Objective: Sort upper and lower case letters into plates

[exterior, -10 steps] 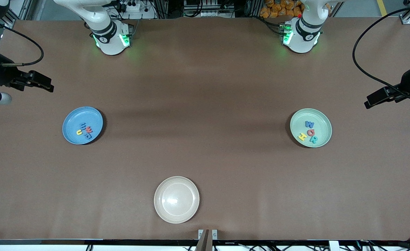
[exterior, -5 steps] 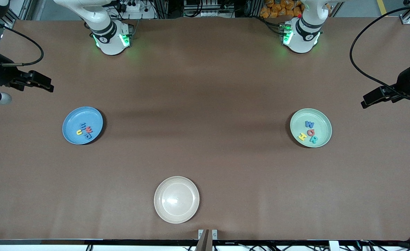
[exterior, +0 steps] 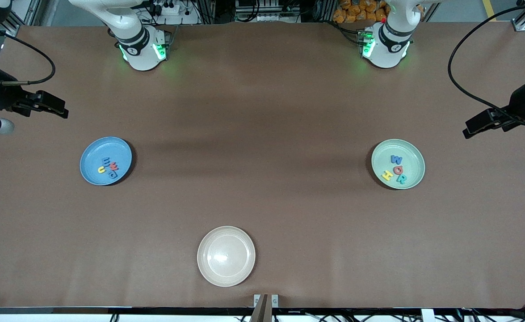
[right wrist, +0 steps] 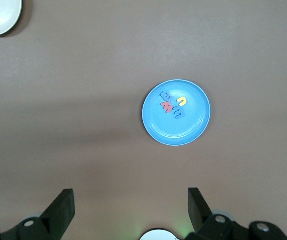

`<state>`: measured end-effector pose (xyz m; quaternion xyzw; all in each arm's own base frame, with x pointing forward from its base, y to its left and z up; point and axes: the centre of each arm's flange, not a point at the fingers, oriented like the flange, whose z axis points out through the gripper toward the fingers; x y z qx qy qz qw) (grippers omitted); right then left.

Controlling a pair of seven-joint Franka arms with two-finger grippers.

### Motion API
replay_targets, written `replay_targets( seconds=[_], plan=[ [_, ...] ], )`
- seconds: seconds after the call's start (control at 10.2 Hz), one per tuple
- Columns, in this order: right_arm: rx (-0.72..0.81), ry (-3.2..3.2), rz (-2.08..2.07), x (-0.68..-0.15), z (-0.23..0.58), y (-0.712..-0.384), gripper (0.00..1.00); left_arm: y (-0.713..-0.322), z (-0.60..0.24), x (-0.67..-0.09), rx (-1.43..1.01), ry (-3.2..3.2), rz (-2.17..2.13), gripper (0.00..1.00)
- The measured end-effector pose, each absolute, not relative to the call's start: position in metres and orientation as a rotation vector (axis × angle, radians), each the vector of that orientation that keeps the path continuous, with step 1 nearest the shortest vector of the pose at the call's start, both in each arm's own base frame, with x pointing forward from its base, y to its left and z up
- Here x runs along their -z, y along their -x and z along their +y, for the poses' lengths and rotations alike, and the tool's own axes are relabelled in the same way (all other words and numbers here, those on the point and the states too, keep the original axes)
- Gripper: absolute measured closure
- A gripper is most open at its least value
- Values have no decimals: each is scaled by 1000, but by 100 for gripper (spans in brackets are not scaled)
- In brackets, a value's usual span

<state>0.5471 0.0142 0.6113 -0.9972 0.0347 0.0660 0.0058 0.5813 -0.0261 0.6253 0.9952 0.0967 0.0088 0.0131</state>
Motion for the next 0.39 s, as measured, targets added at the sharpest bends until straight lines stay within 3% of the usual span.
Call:
replay_targets(
  seconds=[0.39],
  plan=[
    [-207, 3121, 112, -611, 13, -547, 0, -581, -26, -632, -48, -3099, 302, 0]
  ],
)
